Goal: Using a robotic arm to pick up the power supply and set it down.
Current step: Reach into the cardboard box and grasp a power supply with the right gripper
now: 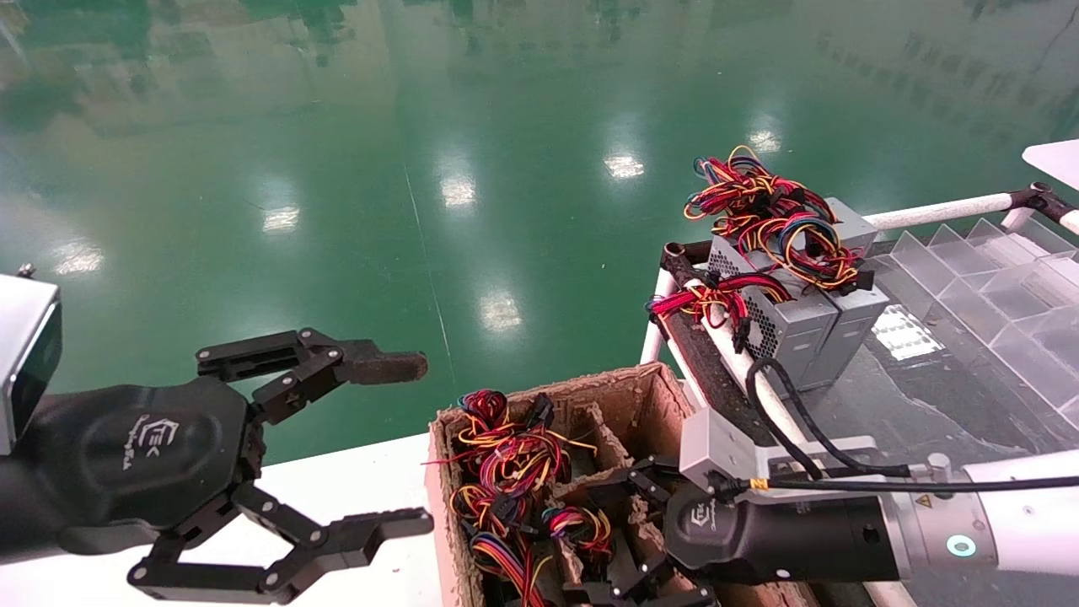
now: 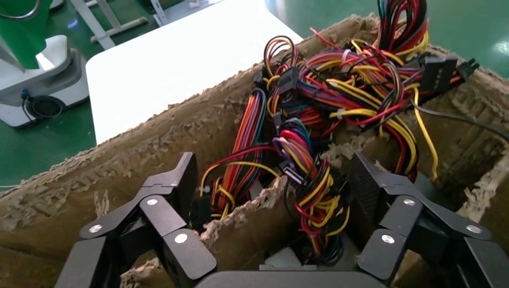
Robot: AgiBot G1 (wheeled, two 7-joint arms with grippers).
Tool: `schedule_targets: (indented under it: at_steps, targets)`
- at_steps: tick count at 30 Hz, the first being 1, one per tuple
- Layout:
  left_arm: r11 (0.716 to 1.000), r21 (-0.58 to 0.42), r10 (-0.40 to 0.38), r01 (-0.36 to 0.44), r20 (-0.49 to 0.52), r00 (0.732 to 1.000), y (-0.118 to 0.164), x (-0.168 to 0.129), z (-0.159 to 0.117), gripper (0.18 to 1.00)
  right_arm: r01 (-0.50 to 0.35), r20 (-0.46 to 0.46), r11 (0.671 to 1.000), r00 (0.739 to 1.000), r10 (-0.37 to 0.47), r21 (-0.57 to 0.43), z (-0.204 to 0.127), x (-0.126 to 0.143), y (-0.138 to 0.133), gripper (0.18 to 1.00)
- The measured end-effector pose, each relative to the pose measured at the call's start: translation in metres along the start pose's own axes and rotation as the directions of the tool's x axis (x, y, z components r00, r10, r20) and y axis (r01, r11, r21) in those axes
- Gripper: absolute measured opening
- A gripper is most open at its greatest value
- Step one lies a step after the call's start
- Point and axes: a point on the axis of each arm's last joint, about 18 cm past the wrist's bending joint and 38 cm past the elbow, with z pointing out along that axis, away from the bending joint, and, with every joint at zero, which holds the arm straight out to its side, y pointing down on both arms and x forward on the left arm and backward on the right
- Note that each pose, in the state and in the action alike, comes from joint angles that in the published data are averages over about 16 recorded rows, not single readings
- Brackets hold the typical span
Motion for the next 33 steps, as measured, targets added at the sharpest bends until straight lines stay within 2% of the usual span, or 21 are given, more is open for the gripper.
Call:
schedule_targets:
  at_steps: [4,11,16,27,33]
  targets:
    - [1.000,0.000,0.000,0.000,0.000,1.000,0.000,0.000,0.000,0.835,0.014,0.000,1.000,1.000,-0.014,0.000,0.005,0.002,0.001,0.892]
    - [1.000,0.000,0.000,0.000,0.000,1.000,0.000,0.000,0.000,0.926,0.039,-0.008,0.999,0.999,-0.039,-0.006,0.010,0.005,0.003,0.780]
    - [1.000,0.000,0.000,0.000,0.000,1.000,0.000,0.000,0.000,0.971,0.047,-0.012,0.999,0.999,-0.047,-0.010,0.013,0.006,0.006,0.663]
    - [1.000,0.000,0.000,0.000,0.000,1.000,0.000,0.000,0.000,0.999,0.039,-0.017,0.999,0.999,-0.039,-0.004,0.015,0.009,0.011,0.410]
    - [1.000,0.000,0.000,0.000,0.000,1.000,0.000,0.000,0.000,1.001,0.032,-0.024,0.999,0.999,-0.032,0.019,0.012,0.011,0.012,0.324]
